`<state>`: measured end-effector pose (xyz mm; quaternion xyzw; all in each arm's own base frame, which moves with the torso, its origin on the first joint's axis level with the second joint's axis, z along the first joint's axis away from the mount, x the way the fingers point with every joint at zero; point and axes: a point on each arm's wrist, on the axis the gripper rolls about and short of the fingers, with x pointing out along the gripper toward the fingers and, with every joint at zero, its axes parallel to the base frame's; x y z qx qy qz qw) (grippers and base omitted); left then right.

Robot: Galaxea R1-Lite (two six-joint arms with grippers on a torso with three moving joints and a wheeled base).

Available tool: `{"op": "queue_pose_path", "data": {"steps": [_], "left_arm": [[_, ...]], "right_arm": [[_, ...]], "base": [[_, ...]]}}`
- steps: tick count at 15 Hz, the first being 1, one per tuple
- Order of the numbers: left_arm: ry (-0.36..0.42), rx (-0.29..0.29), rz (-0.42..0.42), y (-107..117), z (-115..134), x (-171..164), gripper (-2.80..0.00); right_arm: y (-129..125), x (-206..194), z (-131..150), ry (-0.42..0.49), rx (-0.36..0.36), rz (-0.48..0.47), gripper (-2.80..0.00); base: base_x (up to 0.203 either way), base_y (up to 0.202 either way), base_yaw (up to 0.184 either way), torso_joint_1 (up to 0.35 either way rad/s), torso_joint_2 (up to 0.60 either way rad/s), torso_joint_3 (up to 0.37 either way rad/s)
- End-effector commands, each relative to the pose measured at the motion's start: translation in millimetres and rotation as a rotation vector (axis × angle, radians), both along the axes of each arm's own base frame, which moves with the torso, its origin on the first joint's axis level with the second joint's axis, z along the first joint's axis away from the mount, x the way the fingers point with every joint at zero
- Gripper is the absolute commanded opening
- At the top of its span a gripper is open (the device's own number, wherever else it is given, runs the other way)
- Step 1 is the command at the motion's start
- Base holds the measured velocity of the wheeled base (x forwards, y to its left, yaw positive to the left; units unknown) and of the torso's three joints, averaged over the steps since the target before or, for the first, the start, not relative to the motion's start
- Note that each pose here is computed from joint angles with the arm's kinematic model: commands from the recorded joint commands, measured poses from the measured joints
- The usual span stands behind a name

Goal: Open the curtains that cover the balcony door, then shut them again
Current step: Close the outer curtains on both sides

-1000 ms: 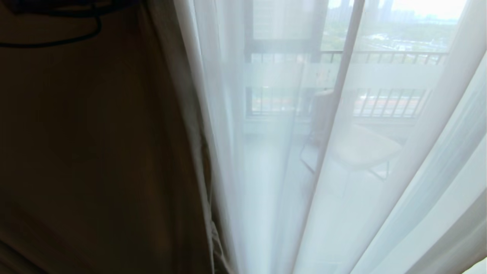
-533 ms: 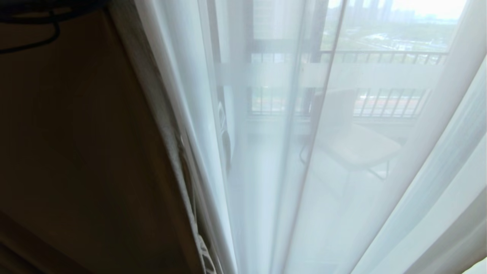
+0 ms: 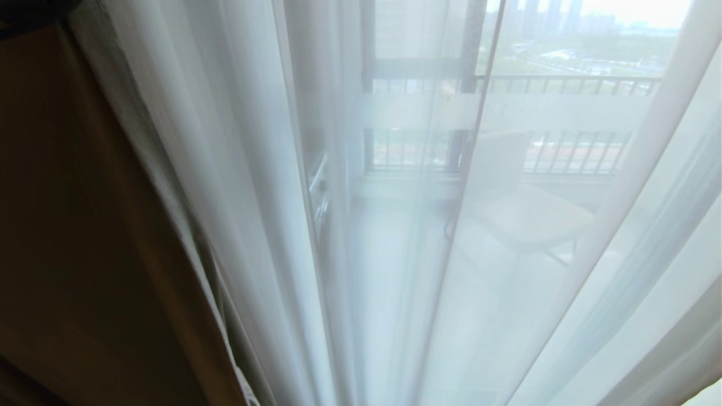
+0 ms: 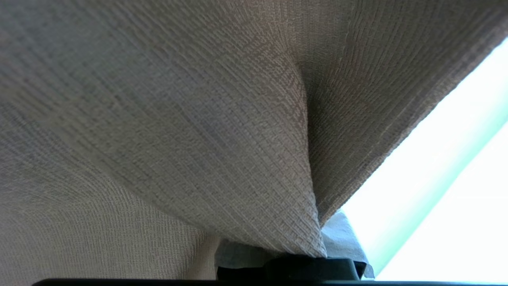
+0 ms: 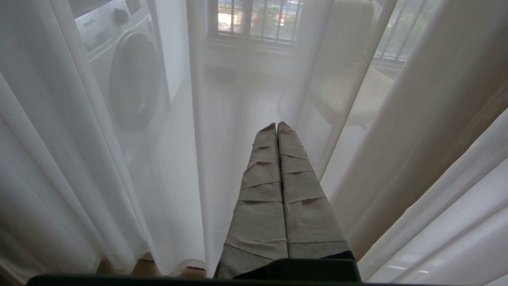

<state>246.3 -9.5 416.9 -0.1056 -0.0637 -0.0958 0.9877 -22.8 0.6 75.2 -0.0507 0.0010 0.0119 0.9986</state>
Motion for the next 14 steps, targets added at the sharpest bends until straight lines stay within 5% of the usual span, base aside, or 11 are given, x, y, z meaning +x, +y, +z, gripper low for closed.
{"op": "queue_pose_path", "data": {"steps": [1, 10, 11, 14], "left_arm": [[-0.002, -0.001, 0.018, 4.6, 0.2, -6.0, -2.80], [0.011, 0.002, 0.013, 4.2, -2.8, -5.9, -2.80], [0.008, 0.002, 0.012, 3.8, -2.1, -6.8, 0.00], [0.007, 0.002, 0.010, 3.5, -2.6, -15.3, 0.00]], "right_arm": [[0.0, 0.0, 0.0, 0.000, -0.001, 0.001, -2.80], [0.0, 0.0, 0.0, 0.000, -0.001, 0.001, -2.80], [0.0, 0.0, 0.0, 0.000, -0.001, 0.001, -2.80], [0.0, 0.0, 0.0, 0.000, -0.001, 0.001, -2.80]], "base": [[0.000, 0.000, 0.000, 0.000, 0.00, 0.000], [0.000, 0.000, 0.000, 0.000, 0.00, 0.000], [0.000, 0.000, 0.000, 0.000, 0.00, 0.000], [0.000, 0.000, 0.000, 0.000, 0.00, 0.000]]}}
